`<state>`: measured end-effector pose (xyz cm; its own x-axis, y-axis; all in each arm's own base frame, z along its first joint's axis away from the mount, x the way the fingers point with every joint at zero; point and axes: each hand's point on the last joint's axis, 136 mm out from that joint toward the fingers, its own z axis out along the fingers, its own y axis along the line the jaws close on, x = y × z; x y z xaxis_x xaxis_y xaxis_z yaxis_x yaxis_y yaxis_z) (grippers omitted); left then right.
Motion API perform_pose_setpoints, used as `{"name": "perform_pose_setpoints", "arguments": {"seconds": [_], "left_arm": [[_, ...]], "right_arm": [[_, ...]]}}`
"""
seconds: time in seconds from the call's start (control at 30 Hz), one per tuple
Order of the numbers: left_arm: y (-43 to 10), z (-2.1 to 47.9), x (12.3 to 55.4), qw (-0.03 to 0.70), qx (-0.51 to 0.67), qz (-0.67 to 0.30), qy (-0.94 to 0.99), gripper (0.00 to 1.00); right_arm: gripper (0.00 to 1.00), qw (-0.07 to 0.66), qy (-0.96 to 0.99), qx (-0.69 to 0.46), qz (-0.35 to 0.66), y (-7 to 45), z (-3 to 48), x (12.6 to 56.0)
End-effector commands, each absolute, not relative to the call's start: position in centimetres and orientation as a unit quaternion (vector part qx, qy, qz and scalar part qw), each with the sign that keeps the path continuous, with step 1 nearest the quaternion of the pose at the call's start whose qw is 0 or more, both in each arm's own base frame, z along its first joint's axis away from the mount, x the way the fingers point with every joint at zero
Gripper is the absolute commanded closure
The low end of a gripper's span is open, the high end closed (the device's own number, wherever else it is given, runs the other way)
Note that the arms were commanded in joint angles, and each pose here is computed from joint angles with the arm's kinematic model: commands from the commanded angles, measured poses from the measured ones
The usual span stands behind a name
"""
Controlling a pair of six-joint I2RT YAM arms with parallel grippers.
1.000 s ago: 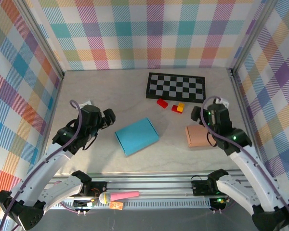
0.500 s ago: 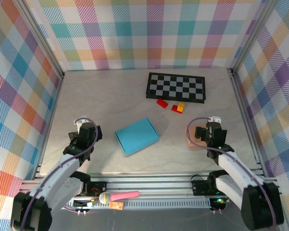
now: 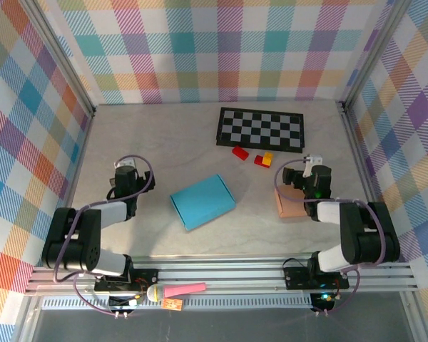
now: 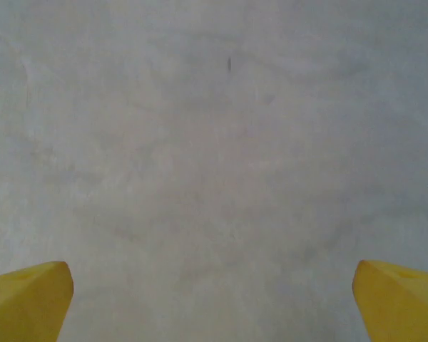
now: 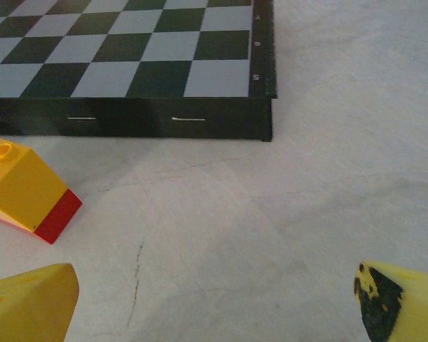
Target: Fold the paper box
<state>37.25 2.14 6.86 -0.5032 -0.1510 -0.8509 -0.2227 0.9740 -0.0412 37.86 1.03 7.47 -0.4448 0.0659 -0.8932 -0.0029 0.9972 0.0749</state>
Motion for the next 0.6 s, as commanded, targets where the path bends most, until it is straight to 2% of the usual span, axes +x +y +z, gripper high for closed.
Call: {"name": "perform_pose_setpoints", "arguments": {"seconds": [0.0,0.1,0.17,0.57], "left_arm": [[0.7,9.5,39.4,0.564,-0.078,-0.013,0.822,0.00],[0.7,8.9,39.3,0.589,-0.078,-0.008,0.805,0.00],[0.7,8.4,39.6,0.562,-0.081,-0.003,0.824,0.00],[0.2,8.3,39.8,0.560,-0.070,0.016,0.825,0.00]], "right_arm": [[0.01,0.581,0.812,0.003,0.047,1.5,9.5,39.1],[0.01,0.576,0.817,0.014,0.038,1.0,9.4,39.3],[0.01,0.568,0.822,0.026,0.029,0.5,9.2,39.6],[0.01,0.564,0.825,0.018,0.027,0.9,9.2,39.8]]}}
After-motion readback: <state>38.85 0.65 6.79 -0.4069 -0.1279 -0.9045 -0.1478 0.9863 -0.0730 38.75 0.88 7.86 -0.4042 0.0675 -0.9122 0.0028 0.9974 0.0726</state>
